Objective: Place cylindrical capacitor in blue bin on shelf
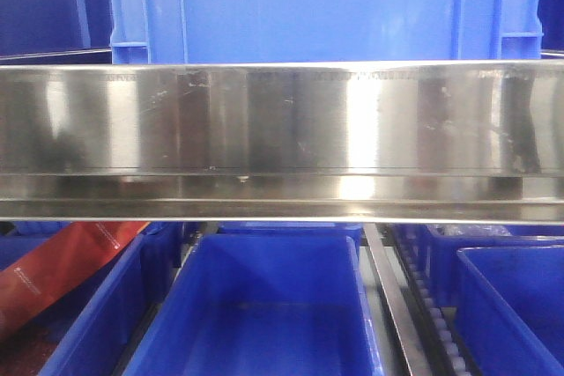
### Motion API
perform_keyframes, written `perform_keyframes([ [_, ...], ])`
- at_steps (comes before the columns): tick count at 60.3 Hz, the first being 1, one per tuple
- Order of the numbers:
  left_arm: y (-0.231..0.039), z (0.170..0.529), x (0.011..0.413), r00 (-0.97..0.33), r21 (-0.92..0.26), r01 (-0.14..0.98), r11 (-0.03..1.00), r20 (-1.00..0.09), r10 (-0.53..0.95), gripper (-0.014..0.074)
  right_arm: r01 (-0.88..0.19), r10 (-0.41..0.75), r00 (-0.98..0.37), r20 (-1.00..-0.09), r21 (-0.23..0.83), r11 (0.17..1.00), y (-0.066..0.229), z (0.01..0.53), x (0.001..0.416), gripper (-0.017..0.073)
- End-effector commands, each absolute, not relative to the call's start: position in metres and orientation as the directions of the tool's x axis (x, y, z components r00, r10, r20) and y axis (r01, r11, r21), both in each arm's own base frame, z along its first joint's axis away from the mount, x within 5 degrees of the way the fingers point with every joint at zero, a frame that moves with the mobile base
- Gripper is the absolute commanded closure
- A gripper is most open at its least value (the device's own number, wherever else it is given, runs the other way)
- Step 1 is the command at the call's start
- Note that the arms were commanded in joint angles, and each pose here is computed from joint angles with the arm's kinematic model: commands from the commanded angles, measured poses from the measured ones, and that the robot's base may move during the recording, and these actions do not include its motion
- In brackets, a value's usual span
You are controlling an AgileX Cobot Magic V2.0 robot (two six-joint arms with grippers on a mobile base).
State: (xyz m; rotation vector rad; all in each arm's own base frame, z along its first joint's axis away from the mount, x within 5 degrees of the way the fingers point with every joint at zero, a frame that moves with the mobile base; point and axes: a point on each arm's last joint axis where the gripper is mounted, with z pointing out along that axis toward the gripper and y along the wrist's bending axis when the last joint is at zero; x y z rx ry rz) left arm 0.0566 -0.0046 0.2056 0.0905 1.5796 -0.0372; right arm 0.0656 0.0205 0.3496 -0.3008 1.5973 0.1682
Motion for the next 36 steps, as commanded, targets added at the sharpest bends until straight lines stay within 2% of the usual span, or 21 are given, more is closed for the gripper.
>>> perform_keyframes([
  [1,-0.0045,0.2078,0.0563,0.031,0.029,0.080,0.996,-0.999,0.027,0.0704,-0.285,-0.090,-0.004,-0.996,-0.085,0.955,0.0197,0.3515,0.0648,0.0721],
  [36,-0.0045,0.2078,0.0563,0.030,0.029,0.080,0.996,-0.999,0.027,0.0704,-0.285,-0.089,-0.002,-0.996,-0.085,0.955,0.0197,0.3517,0.0648,0.0721],
])
